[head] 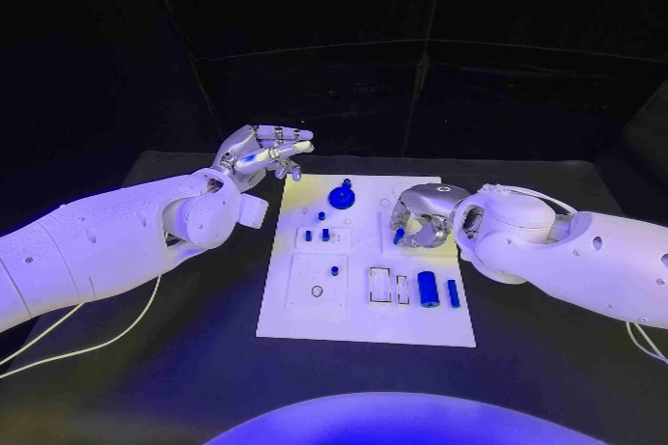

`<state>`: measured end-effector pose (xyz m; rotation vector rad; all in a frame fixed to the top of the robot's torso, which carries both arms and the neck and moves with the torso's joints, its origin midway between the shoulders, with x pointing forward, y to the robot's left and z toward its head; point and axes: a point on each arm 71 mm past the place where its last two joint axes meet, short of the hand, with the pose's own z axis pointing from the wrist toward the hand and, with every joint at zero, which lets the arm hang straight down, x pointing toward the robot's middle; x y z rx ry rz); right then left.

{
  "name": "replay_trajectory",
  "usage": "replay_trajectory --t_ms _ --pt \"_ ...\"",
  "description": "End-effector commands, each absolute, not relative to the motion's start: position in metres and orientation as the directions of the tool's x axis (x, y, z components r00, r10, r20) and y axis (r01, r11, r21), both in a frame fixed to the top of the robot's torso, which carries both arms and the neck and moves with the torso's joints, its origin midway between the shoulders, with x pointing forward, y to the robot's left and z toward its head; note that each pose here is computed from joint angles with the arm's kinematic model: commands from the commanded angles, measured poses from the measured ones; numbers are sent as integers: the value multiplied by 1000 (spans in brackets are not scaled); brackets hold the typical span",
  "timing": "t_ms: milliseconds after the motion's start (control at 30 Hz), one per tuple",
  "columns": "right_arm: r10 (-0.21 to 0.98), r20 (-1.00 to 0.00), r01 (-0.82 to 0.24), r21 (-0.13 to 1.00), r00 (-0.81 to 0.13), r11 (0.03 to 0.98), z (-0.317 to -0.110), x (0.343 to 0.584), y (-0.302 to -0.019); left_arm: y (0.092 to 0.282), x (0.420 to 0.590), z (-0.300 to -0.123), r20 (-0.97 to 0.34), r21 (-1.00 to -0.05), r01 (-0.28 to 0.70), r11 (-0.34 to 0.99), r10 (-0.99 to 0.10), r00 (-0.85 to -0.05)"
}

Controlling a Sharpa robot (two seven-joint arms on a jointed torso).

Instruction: Assemble the parts on the task board

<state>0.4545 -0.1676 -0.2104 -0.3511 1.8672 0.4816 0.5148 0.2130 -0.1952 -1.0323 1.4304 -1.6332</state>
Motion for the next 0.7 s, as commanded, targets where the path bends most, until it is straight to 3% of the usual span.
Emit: replay_trajectory --t_ms 33,700 --pt "-43 -938 -465 131 -345 875 -213 455 -167 212 515 -194 115 -991 12 -133 -896 -428" --pt "19 -965 -468 144 -261 872 -208 456 -166 213 515 -195 114 -991 11 -131 -898 -426"
